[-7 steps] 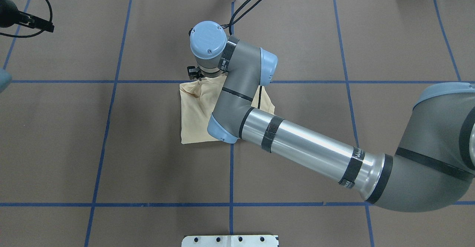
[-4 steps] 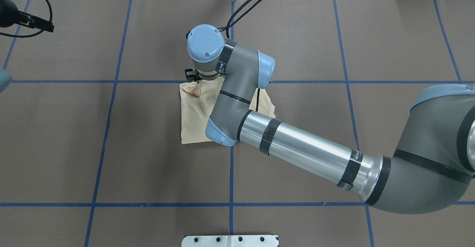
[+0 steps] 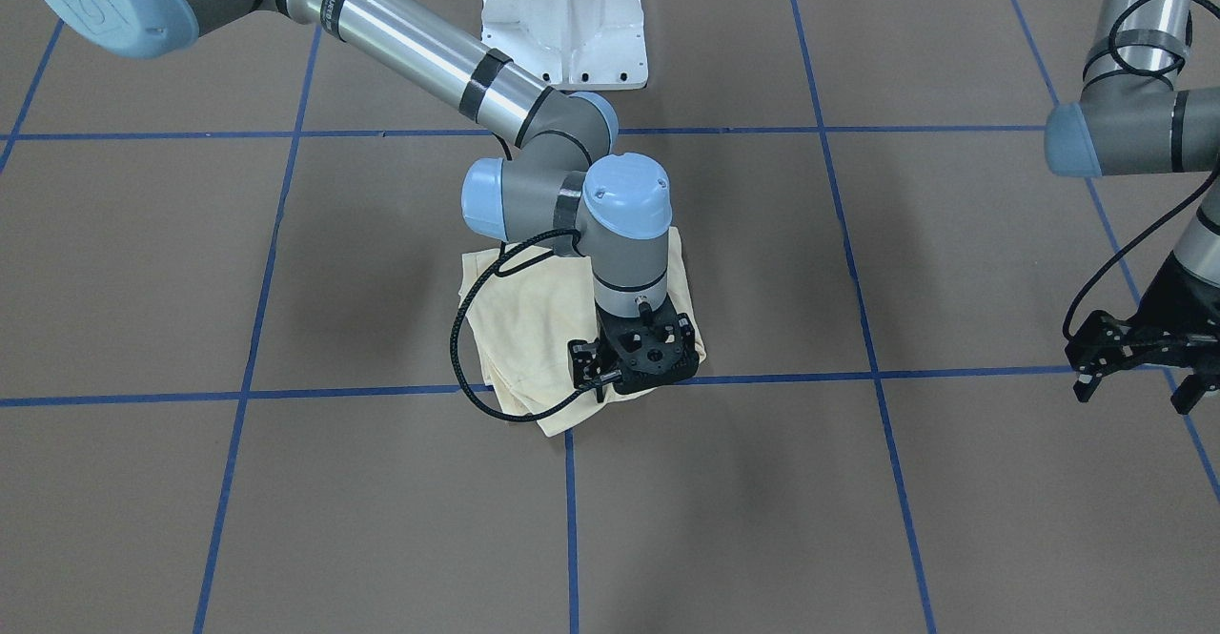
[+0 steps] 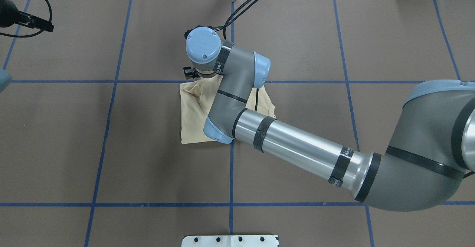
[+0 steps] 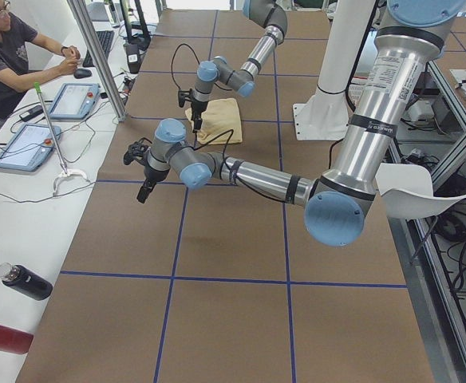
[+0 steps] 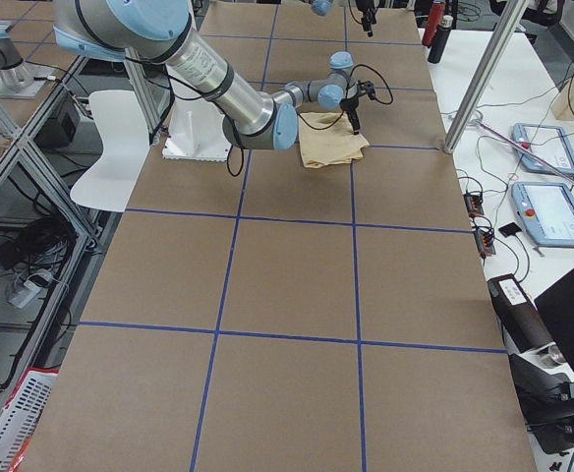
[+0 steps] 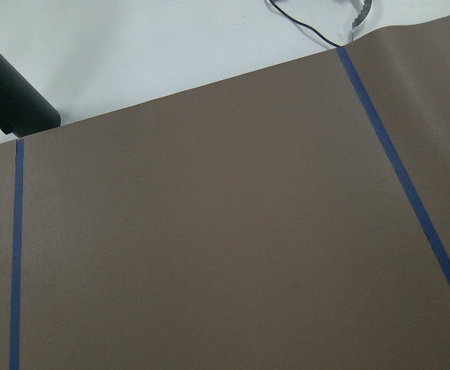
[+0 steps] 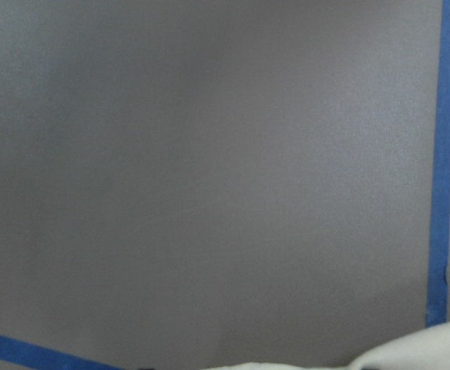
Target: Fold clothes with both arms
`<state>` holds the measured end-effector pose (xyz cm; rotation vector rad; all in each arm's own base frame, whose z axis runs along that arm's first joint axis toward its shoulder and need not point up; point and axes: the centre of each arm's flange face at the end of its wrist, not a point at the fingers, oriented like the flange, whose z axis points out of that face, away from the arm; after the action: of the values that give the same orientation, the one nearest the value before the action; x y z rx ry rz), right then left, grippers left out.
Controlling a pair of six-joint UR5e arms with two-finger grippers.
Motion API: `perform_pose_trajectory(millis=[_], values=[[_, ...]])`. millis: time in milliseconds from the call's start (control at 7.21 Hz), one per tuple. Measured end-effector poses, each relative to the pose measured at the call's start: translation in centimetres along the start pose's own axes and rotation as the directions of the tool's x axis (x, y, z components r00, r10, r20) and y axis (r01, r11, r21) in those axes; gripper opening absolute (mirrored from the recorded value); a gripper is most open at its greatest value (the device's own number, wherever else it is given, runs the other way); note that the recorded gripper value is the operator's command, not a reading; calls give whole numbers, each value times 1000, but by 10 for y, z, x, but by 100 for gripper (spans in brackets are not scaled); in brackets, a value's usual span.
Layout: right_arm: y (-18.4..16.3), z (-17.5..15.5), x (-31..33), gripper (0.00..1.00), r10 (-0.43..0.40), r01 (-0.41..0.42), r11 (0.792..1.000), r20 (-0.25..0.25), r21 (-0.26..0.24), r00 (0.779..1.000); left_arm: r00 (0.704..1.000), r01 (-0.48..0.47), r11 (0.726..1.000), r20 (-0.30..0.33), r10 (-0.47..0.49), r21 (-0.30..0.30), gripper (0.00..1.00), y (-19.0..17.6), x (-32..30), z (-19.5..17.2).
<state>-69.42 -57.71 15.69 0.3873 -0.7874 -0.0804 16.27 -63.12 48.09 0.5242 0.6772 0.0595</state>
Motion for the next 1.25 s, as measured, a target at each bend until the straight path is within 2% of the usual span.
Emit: perform_pose_trajectory(millis=[277, 555, 693, 971, 1248], values=[[-6, -6, -6, 98, 1, -1, 1000, 6, 10, 1000, 1000, 0, 1000, 0, 0, 0, 99, 0, 0, 0], [-26, -26, -6, 99, 17, -17, 1000, 30, 23, 999, 1000, 0, 1000, 0, 0, 1, 99, 0, 0, 0], [-38, -39, 4, 99, 30, -30, 999, 36, 13, 999, 1000, -1, 1000, -2, 1, 3, 99, -1, 1, -1], [-51, -73, 32, 99, 67, -67, 998, -3, -23, 998, 1000, 10, 1000, -11, -10, 11, 99, -6, 7, -3], [-62, -96, 100, 99, 117, -118, 992, -34, -43, 993, 1000, 16, 1000, -23, -16, 27, 99, -14, 16, -9]])
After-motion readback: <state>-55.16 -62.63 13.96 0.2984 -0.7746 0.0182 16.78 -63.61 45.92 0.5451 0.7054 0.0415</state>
